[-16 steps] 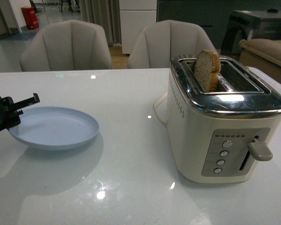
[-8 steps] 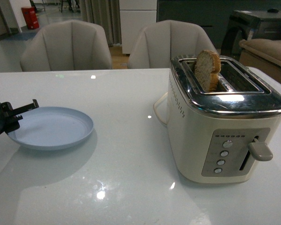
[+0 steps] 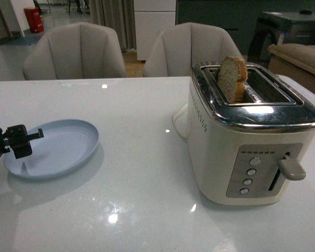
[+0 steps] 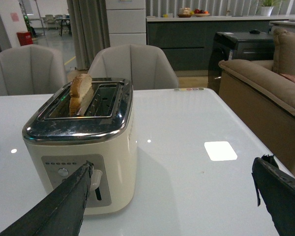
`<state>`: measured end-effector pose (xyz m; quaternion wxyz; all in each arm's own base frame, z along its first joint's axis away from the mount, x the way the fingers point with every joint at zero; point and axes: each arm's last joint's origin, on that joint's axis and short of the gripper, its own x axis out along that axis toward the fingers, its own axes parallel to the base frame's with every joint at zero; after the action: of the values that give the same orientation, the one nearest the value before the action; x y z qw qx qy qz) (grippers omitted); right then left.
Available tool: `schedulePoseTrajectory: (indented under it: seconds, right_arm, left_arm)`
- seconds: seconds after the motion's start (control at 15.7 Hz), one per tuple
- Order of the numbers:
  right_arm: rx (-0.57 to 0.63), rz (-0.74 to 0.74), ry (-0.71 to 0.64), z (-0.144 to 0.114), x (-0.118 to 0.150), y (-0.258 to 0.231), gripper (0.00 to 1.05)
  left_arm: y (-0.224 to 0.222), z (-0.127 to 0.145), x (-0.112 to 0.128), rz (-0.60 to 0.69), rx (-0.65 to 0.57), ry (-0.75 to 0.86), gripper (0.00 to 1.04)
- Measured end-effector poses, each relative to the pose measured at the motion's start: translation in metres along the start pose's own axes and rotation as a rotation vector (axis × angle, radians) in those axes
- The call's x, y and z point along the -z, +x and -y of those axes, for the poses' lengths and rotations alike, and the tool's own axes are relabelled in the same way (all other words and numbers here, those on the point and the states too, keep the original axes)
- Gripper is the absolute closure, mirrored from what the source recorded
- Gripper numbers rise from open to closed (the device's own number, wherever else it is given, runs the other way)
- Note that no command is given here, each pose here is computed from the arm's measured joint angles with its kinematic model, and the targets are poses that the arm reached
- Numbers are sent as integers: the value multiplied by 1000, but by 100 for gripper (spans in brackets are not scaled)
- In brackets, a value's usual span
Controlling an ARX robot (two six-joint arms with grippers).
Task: Left arm holds plate, right arm toasts bread
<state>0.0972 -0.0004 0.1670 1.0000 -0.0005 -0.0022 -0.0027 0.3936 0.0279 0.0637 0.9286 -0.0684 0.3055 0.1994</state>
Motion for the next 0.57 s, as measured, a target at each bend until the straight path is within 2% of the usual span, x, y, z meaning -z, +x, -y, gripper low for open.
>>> schedulePoseTrajectory:
  seconds: [0.06, 0.13, 0.19, 0.32, 0.38, 0.45, 0.57]
  right_arm:
    - [0, 0, 0, 0, 0, 0, 6]
    - [0, 0, 0, 0, 0, 0, 6]
    - [0, 0, 0, 0, 0, 0, 6]
    - [0, 0, 0, 0, 0, 0, 6]
    - [0, 0, 0, 0, 0, 0, 6]
    - [0, 0, 0, 0, 0, 0, 6]
    - [0, 0, 0, 0, 0, 0, 6]
  left_arm:
    - [0, 0, 0, 2, 1, 5, 41]
    - [0, 0, 1, 1, 1, 6, 42]
    - [-1, -1, 3, -4, 1, 8, 34]
    - [-2, -1, 2, -14, 15, 8, 11]
    - [-5, -1, -2, -6, 26, 5, 5]
    - [-10, 0, -8, 12, 38, -3, 8]
    - [-24, 2, -25, 65, 74, -17, 7]
